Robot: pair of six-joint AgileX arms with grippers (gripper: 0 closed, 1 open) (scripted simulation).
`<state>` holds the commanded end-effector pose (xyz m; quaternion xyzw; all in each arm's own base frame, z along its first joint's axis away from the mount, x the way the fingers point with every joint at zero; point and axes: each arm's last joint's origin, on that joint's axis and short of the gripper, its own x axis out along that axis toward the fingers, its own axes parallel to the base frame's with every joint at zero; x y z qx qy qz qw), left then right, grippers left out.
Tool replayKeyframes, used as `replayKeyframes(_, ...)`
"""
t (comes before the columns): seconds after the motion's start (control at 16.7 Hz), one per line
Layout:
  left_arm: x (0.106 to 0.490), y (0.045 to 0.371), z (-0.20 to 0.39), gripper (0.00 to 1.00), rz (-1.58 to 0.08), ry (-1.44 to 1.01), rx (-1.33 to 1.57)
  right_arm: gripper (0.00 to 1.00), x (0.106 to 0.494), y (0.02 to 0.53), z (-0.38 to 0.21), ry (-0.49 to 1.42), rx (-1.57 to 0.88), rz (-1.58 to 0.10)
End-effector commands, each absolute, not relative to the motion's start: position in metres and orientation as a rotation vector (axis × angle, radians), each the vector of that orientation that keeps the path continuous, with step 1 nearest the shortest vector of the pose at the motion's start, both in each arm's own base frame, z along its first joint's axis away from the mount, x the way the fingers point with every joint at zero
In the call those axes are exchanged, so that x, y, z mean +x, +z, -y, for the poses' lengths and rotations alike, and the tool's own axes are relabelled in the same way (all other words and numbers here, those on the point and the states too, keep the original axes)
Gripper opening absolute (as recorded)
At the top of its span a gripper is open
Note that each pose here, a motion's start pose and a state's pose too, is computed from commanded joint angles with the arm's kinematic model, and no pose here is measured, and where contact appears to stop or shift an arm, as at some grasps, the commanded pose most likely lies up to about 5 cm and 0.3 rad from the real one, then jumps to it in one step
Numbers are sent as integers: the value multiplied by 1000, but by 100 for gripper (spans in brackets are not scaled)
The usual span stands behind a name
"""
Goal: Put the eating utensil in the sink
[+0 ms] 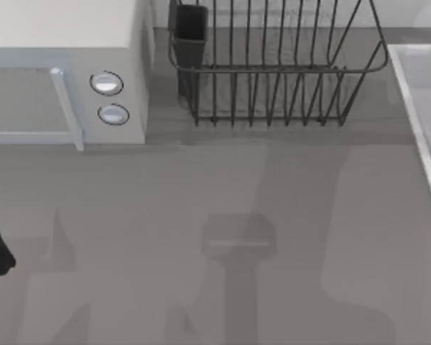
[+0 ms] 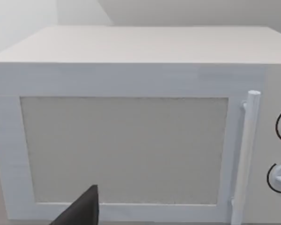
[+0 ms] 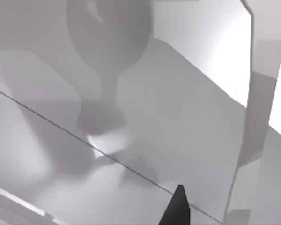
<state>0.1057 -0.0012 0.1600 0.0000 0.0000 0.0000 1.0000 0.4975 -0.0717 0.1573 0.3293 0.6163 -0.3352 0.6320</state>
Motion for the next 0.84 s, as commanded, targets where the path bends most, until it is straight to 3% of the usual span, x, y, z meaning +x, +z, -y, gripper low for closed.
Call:
replayKeyframes(0.48,106,160,1,100,0,0,0,98,498,157,72,-767,754,-1410)
replayKeyframes(0.84,106,160,1,100,0,0,0,100,498,157,72,-767,754,-1410)
